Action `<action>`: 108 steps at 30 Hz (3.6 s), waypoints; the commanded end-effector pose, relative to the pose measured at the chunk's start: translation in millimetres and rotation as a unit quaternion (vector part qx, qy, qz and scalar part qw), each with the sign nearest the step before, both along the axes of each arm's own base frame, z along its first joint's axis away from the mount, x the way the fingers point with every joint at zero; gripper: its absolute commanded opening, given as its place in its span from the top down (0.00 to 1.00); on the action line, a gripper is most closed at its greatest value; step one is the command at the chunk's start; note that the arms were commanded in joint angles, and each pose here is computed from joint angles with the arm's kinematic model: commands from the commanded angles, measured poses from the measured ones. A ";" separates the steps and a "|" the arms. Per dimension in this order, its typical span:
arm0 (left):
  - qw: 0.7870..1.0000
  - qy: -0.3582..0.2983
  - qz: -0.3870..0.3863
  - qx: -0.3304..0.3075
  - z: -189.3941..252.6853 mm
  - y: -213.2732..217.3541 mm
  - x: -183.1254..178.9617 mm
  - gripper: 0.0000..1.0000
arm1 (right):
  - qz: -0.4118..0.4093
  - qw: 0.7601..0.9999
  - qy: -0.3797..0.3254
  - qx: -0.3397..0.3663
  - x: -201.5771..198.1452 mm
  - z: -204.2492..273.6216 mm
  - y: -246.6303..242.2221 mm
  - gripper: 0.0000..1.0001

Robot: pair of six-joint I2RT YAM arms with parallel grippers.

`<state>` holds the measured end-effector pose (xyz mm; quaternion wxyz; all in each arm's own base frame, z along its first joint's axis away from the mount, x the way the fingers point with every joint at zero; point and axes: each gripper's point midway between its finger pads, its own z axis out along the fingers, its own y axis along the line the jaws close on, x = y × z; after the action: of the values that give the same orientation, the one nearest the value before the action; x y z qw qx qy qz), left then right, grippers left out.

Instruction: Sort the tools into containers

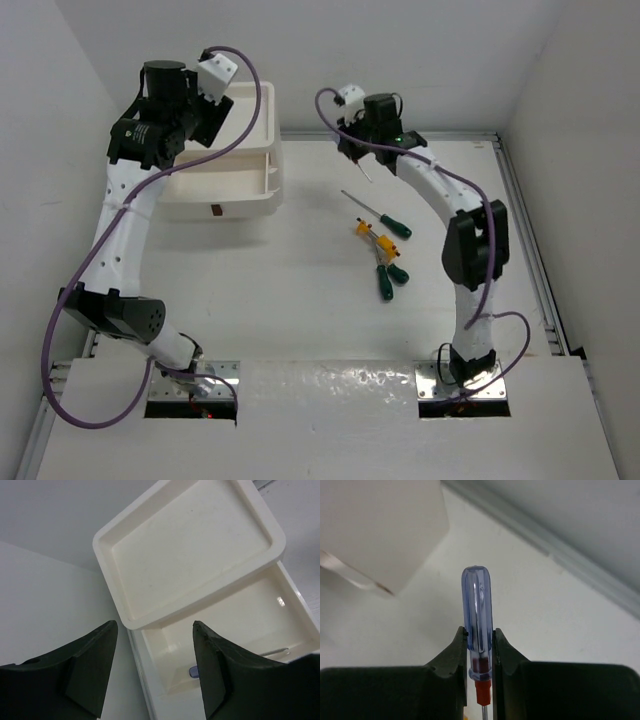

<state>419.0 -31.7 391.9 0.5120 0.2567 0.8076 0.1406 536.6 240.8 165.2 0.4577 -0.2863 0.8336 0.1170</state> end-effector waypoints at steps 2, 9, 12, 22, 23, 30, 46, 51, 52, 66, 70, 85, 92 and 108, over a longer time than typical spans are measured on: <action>0.994 -0.072 0.071 -0.043 37.5 14.4 2.4 0.39 | 0.014 0.981 -0.147 0.123 1.1 142.3 20.1 1.00; 0.966 -0.136 0.182 -0.127 72.5 71.1 20.7 0.26 | 0.135 0.917 -0.236 0.292 -61.8 282.8 98.3 1.00; 0.953 -0.112 0.218 -0.176 64.0 107.2 38.2 0.26 | 0.217 0.896 -0.226 0.313 -83.5 284.8 175.9 1.00; 0.933 -0.093 0.240 -0.249 21.9 172.7 21.1 0.26 | 0.271 0.900 -0.269 0.211 -113.4 180.9 315.5 1.00; 0.935 -0.087 0.239 -0.247 17.0 172.6 19.8 0.26 | 0.272 0.907 -0.256 0.197 -109.0 160.0 321.3 1.00; 0.943 -0.079 0.227 -0.231 11.9 170.1 14.9 0.26 | 0.258 0.911 -0.264 0.183 -106.5 156.0 313.0 1.00; 0.947 -0.067 0.203 -0.240 -6.4 159.3 12.5 0.26 | 0.228 0.913 -0.325 0.091 -74.3 122.5 311.8 0.95; 0.960 -0.055 0.164 -0.222 -9.1 149.4 9.9 0.21 | 0.239 0.908 -0.331 0.096 -82.5 133.0 314.0 0.46; 0.962 -0.054 0.154 -0.217 -7.0 146.6 6.7 0.19 | 0.238 0.907 -0.332 0.100 -85.1 140.1 311.2 0.42; 0.975 0.108 -0.197 0.007 -57.3 76.9 -82.6 0.29 | 0.124 0.936 -0.251 0.215 -121.8 237.2 233.9 0.11; 0.958 0.156 -0.238 0.028 -90.6 69.1 -104.9 0.25 | 0.082 0.952 -0.207 0.211 -116.3 210.0 201.6 0.06; 0.965 0.173 -0.178 0.088 -140.6 50.2 -64.3 0.00 | -0.042 0.909 -0.057 0.410 17.9 170.1 164.0 0.16; 0.970 0.167 -0.153 0.094 -160.6 56.4 -51.5 0.00 | -0.077 0.906 -0.034 0.415 45.4 105.3 174.7 0.16; 0.999 0.004 -0.034 0.001 -121.1 55.2 11.7 0.00 | -0.064 0.918 0.018 0.392 40.2 41.7 191.5 0.31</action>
<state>382.4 30.2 199.8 0.3720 0.3431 0.8578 0.0896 581.0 428.1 219.4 0.5371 -0.0116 0.7374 0.4096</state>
